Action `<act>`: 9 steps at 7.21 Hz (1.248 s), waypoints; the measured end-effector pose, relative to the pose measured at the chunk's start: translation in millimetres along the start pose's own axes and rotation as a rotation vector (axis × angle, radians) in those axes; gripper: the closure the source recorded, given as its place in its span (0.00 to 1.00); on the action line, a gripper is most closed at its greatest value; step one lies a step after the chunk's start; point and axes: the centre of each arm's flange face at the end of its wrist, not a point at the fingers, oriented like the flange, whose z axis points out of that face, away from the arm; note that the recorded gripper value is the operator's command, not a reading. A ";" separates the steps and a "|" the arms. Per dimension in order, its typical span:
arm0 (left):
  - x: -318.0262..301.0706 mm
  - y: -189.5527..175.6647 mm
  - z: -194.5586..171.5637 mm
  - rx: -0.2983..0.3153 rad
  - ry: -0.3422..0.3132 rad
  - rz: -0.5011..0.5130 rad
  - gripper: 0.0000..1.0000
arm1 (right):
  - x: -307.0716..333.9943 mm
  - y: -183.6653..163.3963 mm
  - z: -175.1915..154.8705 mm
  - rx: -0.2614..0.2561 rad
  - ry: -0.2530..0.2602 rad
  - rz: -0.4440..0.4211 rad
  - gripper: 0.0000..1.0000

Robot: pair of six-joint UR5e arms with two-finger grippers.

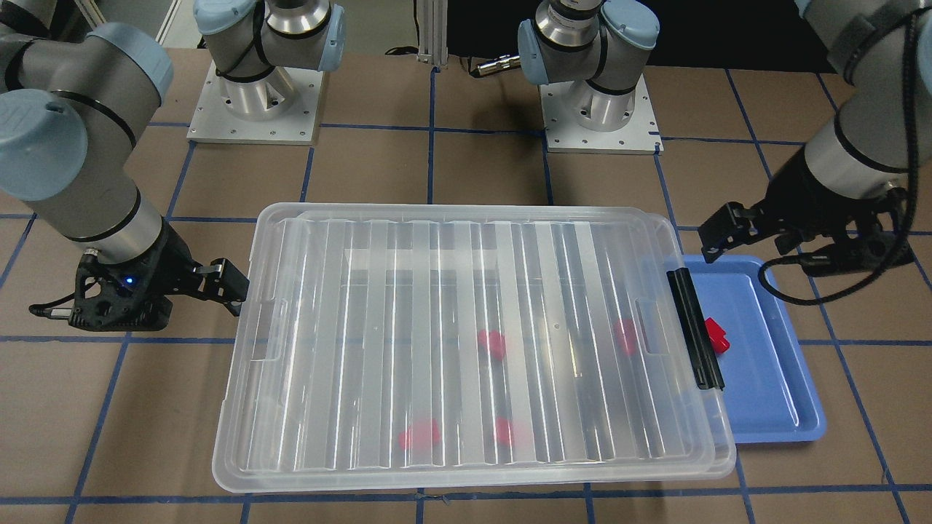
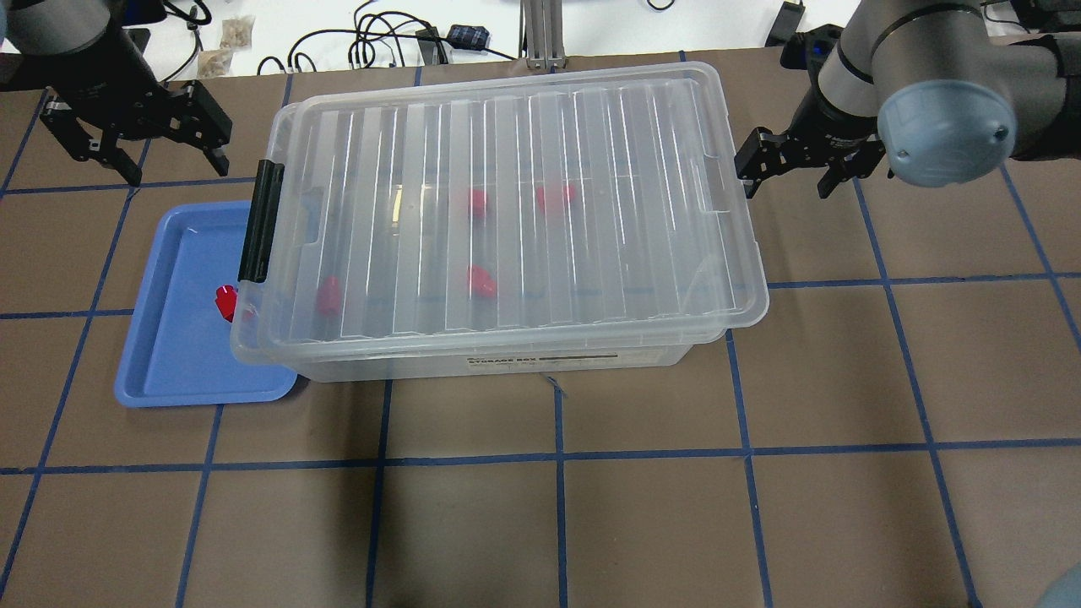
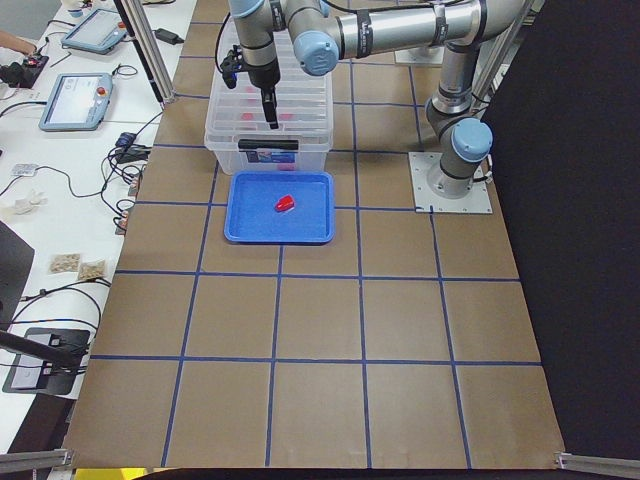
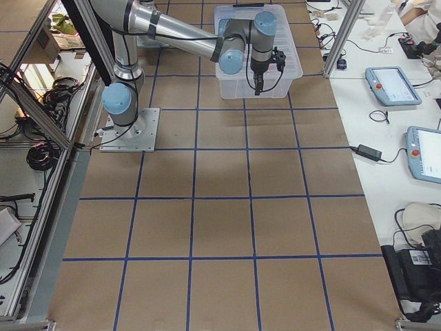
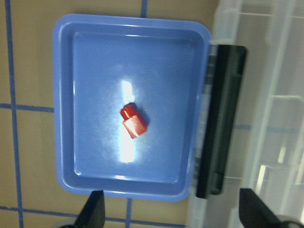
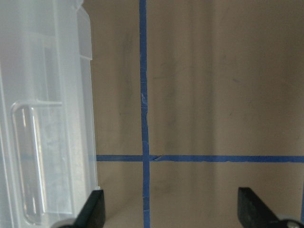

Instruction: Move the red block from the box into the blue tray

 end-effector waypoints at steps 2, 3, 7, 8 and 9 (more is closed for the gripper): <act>37.4 28.0 -16.7 0.015 0.003 0.028 0.00 | -6.8 -2.3 -3.1 0.020 0.010 -0.016 0.00; 45.4 34.9 -15.3 0.009 0.006 0.024 0.00 | -6.4 -4.6 -12.6 0.042 0.024 -0.022 0.00; 58.6 40.4 -1.5 -0.017 0.049 0.035 0.00 | -30.7 47.4 -118.7 0.111 0.051 -0.003 0.00; 61.0 44.4 -0.9 -0.020 0.054 0.038 0.00 | -43.6 67.9 -138.3 0.104 0.049 0.034 0.00; 62.2 47.6 -0.1 -0.022 0.054 0.037 0.00 | -55.7 78.8 -148.3 0.096 0.050 0.052 0.00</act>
